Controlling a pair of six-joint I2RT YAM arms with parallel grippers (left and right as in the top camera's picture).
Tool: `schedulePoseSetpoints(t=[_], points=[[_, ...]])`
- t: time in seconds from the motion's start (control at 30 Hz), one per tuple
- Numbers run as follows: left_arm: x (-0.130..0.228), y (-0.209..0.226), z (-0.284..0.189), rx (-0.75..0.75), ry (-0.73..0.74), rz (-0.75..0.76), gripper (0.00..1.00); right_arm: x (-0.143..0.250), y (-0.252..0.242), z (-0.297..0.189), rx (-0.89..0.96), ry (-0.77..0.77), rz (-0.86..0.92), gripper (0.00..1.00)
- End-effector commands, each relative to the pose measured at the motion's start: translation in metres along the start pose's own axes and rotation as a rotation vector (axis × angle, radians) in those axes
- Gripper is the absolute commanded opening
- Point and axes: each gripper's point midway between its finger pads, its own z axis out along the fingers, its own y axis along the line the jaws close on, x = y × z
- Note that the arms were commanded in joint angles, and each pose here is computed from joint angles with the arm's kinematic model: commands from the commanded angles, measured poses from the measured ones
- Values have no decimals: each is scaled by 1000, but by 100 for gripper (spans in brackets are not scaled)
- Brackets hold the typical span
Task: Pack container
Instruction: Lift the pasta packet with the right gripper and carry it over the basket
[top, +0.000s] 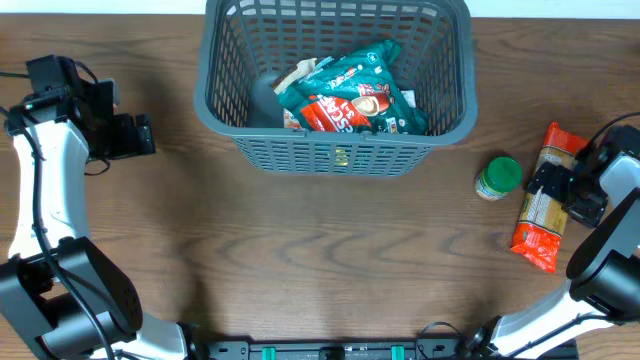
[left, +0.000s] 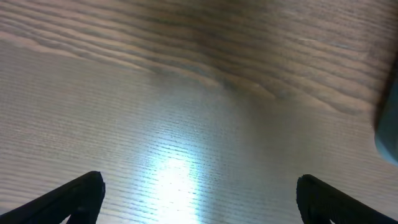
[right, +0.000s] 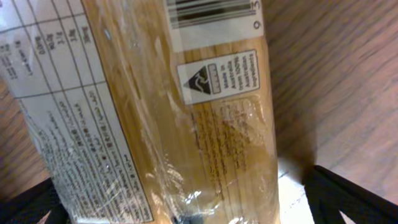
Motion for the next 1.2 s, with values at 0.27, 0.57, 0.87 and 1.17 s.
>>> schedulePoseSetpoints(t=[0.27,0.57,0.87,1.17], points=[[0,-2,0,12,4,6,99,9,13,22,-78,48,-7,25],[0,-2,0,12,4,6,99,-27,40,-35,-139,-66,-13,1],[0,-2,0,11,4,7,99,-97,90,-231,-202,-544,-139,1],[0,-2,0,11,4,7,99,-53,205,-354,-418,-829,-826,1]])
